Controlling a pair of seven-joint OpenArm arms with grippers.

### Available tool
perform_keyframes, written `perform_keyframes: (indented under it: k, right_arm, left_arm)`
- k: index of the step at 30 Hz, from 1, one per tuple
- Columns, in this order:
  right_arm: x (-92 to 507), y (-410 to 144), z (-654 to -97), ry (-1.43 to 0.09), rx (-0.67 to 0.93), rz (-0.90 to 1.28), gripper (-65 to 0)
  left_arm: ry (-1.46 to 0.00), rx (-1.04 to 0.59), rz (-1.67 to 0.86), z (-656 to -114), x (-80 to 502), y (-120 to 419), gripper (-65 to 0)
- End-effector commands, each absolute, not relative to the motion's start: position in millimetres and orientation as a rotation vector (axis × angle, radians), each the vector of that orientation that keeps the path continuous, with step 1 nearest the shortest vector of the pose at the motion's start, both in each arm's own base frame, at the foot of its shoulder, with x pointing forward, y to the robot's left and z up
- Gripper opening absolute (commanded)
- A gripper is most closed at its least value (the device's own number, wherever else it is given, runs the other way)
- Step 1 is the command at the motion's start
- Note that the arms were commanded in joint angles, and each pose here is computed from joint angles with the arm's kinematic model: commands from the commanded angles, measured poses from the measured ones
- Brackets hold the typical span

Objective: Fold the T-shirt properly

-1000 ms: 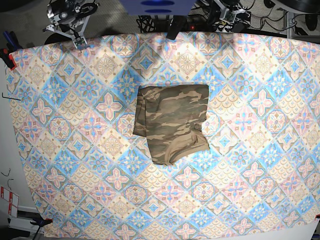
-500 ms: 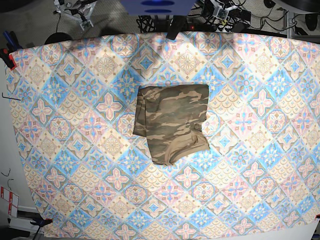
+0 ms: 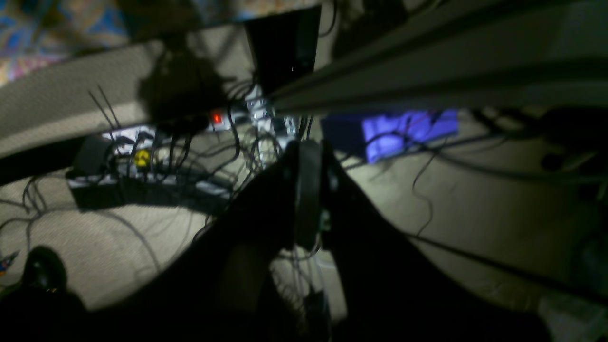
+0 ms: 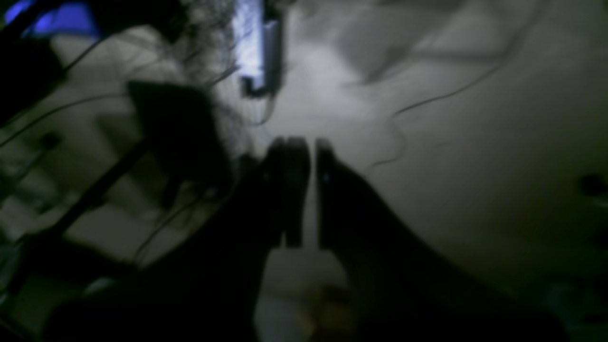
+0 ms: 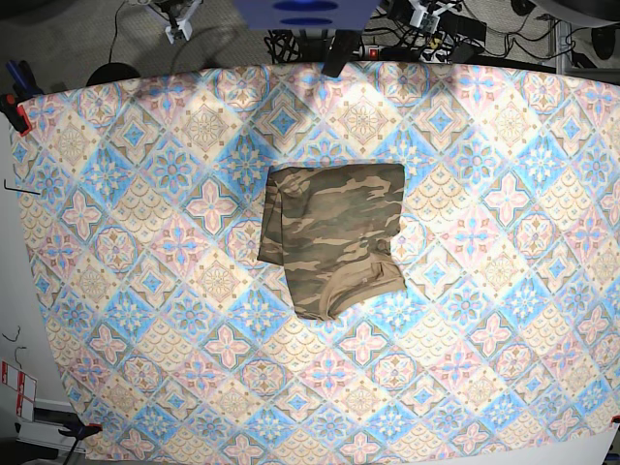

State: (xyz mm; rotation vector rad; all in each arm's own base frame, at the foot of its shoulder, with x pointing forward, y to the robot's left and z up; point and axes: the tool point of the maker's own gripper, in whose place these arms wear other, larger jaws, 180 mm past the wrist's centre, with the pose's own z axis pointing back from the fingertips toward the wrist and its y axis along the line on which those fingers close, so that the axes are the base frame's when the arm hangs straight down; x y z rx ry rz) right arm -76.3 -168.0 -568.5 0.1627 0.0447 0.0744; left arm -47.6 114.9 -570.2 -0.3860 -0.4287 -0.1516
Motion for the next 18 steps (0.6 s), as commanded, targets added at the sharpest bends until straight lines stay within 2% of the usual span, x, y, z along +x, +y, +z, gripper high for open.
perform_keyframes:
  k: [1,6,15,18]
  right_arm:
    - [-78,-170,-570,0.038,0.167,0.06,-61.2]
    - [-84,-143,-587,0.043,0.254,0.001,-61.2]
    - [-75,-140,-609,0.01,0.321,-0.106,-61.2]
    - [-72,-143,-616,0.004,0.344,-0.137,-61.2]
  left_arm:
    - [-0.432,-0.391,-0.159,-571,-46,114,-65.0]
    - [-0.352,-0.286,-0.26,-595,-59,123,-65.0]
    - [-0.269,-0.273,-0.266,-621,-62,124,-65.0]
    - [-0.245,-0.192,-0.279,-632,-61,134,-65.0]
